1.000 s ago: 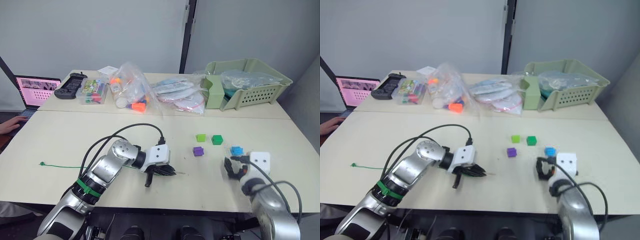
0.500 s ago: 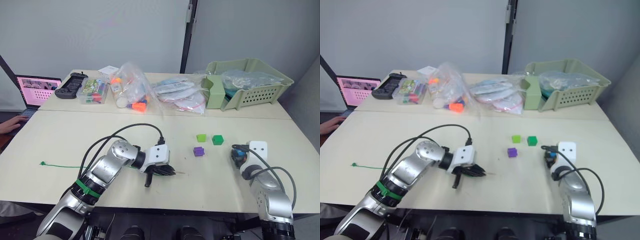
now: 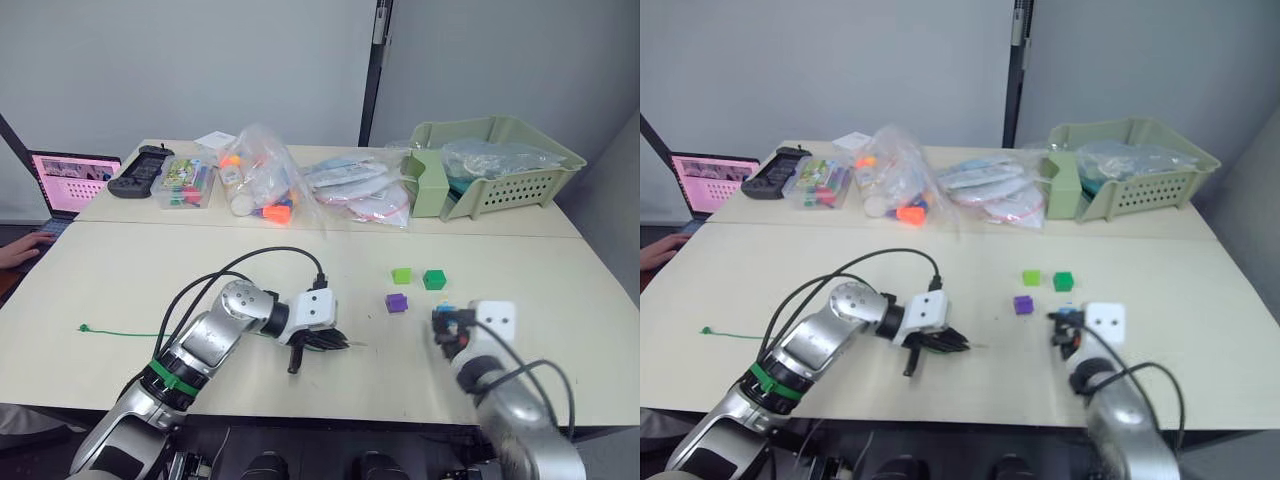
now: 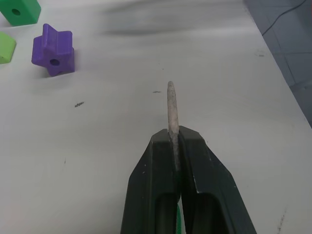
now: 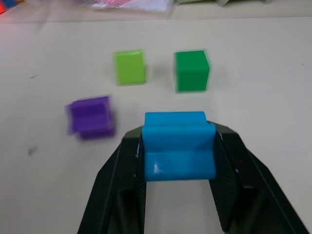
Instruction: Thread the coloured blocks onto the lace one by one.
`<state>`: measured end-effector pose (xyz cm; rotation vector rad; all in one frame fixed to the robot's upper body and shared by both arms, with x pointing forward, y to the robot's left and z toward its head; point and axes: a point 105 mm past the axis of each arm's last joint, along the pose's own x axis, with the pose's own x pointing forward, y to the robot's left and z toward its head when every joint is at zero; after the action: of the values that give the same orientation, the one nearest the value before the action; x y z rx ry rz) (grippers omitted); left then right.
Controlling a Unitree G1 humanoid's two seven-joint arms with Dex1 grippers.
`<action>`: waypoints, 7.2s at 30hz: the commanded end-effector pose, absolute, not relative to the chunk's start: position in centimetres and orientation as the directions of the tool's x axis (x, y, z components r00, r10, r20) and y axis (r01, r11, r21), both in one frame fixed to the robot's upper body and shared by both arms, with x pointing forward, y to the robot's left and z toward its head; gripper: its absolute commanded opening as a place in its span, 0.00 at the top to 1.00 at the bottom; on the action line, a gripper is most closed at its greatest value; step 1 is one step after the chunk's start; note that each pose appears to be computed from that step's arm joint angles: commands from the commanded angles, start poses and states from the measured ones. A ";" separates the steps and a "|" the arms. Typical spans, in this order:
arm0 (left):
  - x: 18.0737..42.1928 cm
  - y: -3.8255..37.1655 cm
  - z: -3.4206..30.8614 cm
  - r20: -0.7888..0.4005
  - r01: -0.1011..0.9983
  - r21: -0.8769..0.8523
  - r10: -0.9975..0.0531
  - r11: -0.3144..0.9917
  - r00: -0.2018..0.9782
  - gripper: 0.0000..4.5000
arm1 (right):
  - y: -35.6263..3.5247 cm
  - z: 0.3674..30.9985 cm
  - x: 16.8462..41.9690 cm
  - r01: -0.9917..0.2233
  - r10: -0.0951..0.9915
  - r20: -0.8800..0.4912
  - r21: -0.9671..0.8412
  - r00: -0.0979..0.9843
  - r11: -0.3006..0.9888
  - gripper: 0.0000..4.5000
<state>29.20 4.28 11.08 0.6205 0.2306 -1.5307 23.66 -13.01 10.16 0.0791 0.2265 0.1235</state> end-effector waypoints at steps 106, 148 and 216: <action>29.2 3.2 11.7 -0.685 0.958 0.251 -0.675 0.137 0.276 1.00 | -10.8 9.0 27.5 -0.959 0.818 -0.502 -0.168 0.282 0.227 0.69; 27.7 2.3 11.7 -0.692 0.977 0.196 -0.695 0.083 0.198 1.00 | -10.4 8.7 27.4 -0.958 0.813 -0.508 -0.162 0.285 0.235 0.69; 27.7 0.4 10.7 -0.567 0.985 0.173 -0.815 0.024 0.120 1.00 | -9.2 9.1 27.1 -0.968 0.832 -0.495 -0.156 0.250 0.198 0.69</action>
<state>28.53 2.08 9.57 0.6136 0.4482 -1.3684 27.97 -10.43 9.00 -0.4878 0.3529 1.2408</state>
